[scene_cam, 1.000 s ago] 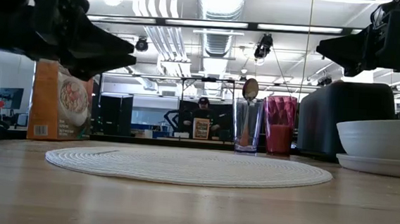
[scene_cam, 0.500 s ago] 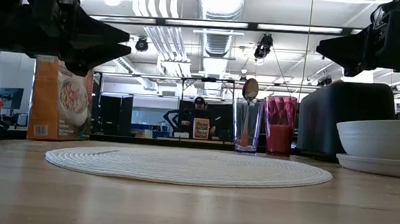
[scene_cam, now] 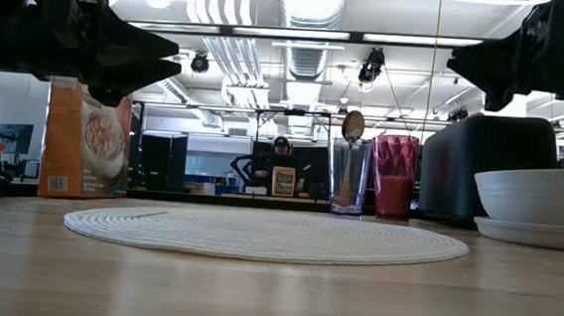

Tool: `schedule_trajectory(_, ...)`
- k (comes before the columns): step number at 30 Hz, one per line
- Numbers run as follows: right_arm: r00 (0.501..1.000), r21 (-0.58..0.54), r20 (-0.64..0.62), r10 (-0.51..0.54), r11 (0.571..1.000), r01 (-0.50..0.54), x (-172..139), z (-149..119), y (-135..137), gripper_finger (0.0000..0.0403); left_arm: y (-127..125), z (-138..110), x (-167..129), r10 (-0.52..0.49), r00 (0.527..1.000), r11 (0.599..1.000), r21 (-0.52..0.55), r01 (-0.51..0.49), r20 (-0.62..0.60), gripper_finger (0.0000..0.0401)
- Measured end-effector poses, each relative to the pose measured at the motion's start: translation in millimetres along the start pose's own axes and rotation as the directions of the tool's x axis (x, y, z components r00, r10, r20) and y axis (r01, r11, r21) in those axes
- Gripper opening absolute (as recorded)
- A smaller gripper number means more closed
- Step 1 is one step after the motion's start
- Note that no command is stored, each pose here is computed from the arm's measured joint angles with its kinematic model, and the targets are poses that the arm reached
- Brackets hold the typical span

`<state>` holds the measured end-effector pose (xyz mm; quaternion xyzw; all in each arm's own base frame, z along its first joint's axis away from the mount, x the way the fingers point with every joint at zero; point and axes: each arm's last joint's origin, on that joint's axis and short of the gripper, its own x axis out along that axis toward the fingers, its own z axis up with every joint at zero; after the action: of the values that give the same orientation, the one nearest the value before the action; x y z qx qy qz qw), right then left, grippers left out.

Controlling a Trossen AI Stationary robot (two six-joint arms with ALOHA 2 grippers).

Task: Arrange a breakfast setting
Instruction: Put the white bowl on the left of the white table mat

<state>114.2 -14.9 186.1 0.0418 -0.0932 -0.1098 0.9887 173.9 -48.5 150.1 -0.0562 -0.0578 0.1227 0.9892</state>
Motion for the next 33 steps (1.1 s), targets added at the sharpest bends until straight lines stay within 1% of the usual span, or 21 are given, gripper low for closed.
schedule_trajectory(2,1.000,0.071,0.009,0.001,0.997,-0.002,-0.1,0.9,0.1,0.0118,1.1,-0.2,-0.3,0.030,1.000,0.999,0.016,-0.030,0.001,0.0208)
schedule_trajectory(7,1.000,0.194,0.013,0.000,0.981,-0.002,-0.1,1.2,-0.1,0.0118,5.3,-1.0,-4.2,0.077,0.997,0.993,0.086,-0.077,0.001,0.0208)
schedule_trajectory(9,1.000,0.257,0.013,0.000,0.966,-0.003,-0.1,1.3,-0.1,0.0118,6.7,-1.0,-6.0,0.079,0.997,0.993,0.091,-0.079,0.001,0.0208)
schedule_trajectory(13,0.999,0.328,0.036,-0.013,0.945,0.000,-0.3,3.5,-0.3,0.0118,8.3,0.0,-8.2,0.082,0.997,0.993,0.086,-0.082,0.007,0.0208)
schedule_trajectory(17,0.999,0.427,0.043,-0.017,0.904,-0.003,-0.4,4.0,-0.5,0.0118,8.4,0.2,-8.3,0.082,0.997,0.993,0.085,-0.082,0.008,0.0208)
schedule_trajectory(23,0.999,0.532,0.024,-0.044,0.847,0.025,0.8,1.9,-1.2,0.0118,8.5,-0.1,-8.4,0.082,0.997,0.993,0.086,-0.082,0.006,0.0208)
schedule_trajectory(27,0.999,0.578,0.019,-0.045,0.815,0.026,1.3,1.4,-1.2,0.0118,8.5,-0.1,-8.4,0.082,0.997,0.993,0.086,-0.082,0.006,0.0208)
schedule_trajectory(30,0.999,0.574,-0.022,-0.046,0.817,0.051,3.0,2.9,-0.8,0.0120,8.5,-0.2,-8.4,0.081,0.997,0.993,0.086,-0.082,0.006,0.0208)
schedule_trajectory(33,0.995,0.563,-0.087,-0.053,0.821,0.093,6.4,10.8,0.3,0.0131,8.6,-0.3,-8.6,0.079,0.997,0.993,0.087,-0.080,0.005,0.0208)
